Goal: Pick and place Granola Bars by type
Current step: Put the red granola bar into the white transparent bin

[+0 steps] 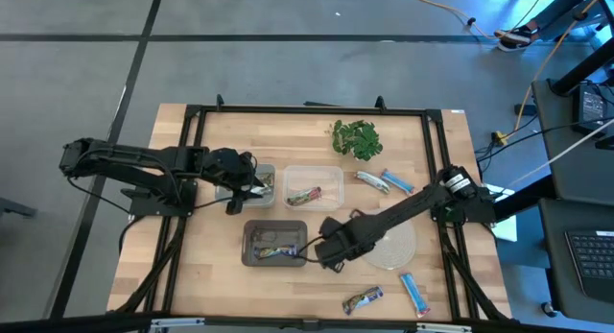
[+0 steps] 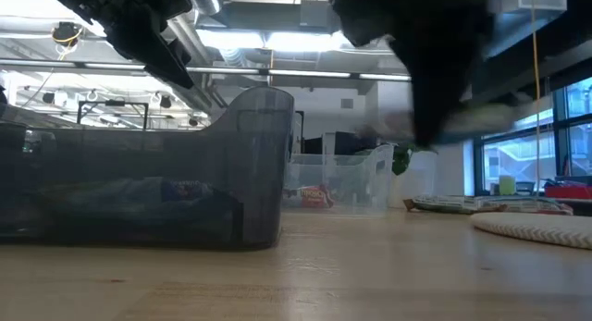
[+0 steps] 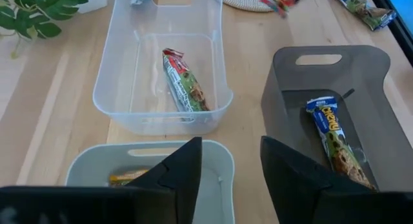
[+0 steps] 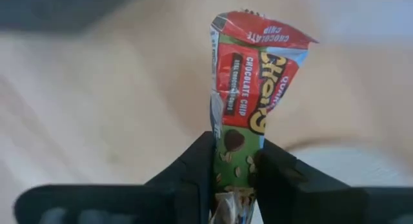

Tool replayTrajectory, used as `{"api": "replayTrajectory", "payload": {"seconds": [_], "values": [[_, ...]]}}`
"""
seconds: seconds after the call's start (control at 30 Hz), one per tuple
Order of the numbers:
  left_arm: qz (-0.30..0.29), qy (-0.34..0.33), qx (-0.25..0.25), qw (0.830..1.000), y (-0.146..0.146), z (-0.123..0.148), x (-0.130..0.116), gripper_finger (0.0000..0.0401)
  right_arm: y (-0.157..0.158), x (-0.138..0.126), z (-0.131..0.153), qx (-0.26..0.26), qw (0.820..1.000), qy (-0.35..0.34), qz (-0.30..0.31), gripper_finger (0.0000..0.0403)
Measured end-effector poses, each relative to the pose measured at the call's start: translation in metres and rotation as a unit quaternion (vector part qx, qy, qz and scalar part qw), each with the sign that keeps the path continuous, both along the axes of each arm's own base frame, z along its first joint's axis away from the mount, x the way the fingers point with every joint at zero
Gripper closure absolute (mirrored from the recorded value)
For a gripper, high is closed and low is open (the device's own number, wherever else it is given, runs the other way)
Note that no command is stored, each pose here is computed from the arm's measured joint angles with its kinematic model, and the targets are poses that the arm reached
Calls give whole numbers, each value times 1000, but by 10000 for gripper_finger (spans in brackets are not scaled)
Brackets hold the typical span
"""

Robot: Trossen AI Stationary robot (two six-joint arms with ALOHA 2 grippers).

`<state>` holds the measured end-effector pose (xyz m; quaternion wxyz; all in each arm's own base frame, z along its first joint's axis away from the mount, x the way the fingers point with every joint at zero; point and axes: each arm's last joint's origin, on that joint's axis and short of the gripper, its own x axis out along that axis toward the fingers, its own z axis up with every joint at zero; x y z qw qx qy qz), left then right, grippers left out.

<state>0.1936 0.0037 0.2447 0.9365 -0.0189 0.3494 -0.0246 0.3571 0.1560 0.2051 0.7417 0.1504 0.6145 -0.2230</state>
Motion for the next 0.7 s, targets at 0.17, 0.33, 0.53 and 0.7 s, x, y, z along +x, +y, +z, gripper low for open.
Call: {"api": "replayTrajectory", "payload": {"seconds": [0.17, 0.33, 0.53, 0.7], "values": [[0, 0, 0, 1000, 0, 0, 0, 250, -34, 14, 24, -107, 990, 7, 87, 309], [0, -1, 0, 1000, 0, 0, 0, 252, -77, 34, 26, -132, 978, 5, 163, 309], [1, -3, -1, 1000, 0, 0, 0, 249, -123, 48, 10, -154, 965, -7, 212, 309], [6, -2, -6, 1000, 0, 0, 0, 252, -134, 53, 3, -138, 952, -21, 274, 309]]}}
